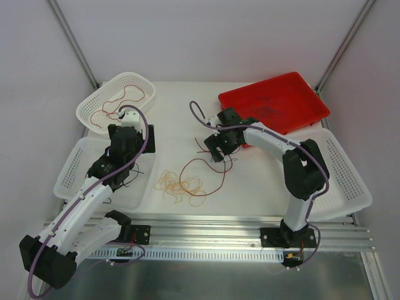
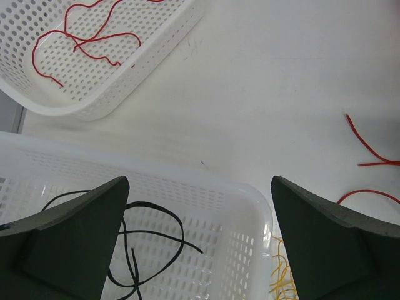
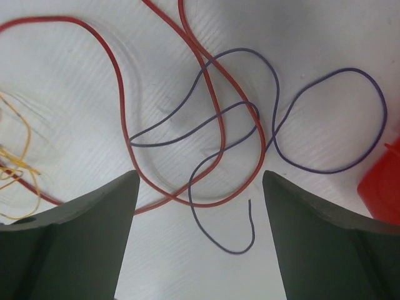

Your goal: Untangle the cables

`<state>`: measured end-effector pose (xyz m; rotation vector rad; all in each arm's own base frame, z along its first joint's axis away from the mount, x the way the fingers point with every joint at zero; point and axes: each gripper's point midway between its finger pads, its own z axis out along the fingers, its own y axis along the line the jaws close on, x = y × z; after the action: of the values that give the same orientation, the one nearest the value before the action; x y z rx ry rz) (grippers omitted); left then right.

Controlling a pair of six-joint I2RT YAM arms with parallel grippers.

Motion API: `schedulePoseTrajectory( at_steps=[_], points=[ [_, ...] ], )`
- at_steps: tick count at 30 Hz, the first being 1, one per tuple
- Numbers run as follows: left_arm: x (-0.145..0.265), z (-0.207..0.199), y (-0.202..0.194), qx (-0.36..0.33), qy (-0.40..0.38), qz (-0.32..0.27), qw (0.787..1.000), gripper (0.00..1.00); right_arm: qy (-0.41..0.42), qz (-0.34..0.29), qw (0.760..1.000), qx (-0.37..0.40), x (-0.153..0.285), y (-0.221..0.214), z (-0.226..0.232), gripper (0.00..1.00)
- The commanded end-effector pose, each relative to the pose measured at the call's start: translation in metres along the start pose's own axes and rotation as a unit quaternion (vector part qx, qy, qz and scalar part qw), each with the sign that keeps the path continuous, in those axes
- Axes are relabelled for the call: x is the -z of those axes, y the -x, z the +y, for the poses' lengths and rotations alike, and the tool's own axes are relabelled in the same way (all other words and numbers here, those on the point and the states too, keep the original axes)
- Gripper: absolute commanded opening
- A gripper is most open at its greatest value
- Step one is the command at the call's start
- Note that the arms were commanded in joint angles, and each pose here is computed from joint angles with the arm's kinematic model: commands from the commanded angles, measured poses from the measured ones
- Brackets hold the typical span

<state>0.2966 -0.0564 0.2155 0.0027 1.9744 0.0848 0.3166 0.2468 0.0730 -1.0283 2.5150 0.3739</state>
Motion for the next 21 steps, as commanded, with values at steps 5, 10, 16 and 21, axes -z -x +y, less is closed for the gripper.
schedulePoseTrajectory(
  at_steps=[5, 10, 16, 21],
  points=[
    [-0.001, -0.002, 0.008, 0.012, -0.007, -0.016, 1.000, 0.99, -0.051, -0.001, 0.994, 0.096, -0.021, 0.023, -0.011, 0.83],
    [-0.001, -0.002, 0.008, 0.011, -0.008, -0.014, 1.000, 0.99, -0.064, -0.012, 0.991, 0.117, -0.031, 0.037, -0.011, 0.82],
    [-0.002, -0.001, 0.007, 0.010, -0.005, -0.012, 1.000, 0.99, -0.046, -0.012, 0.991, 0.123, -0.042, 0.048, -0.007, 0.81],
    [-0.003, -0.001, 0.006, 0.008, -0.004, -0.010, 1.000, 0.99, -0.028, -0.011, 0.992, 0.122, -0.056, 0.051, -0.003, 0.76]
  ],
)
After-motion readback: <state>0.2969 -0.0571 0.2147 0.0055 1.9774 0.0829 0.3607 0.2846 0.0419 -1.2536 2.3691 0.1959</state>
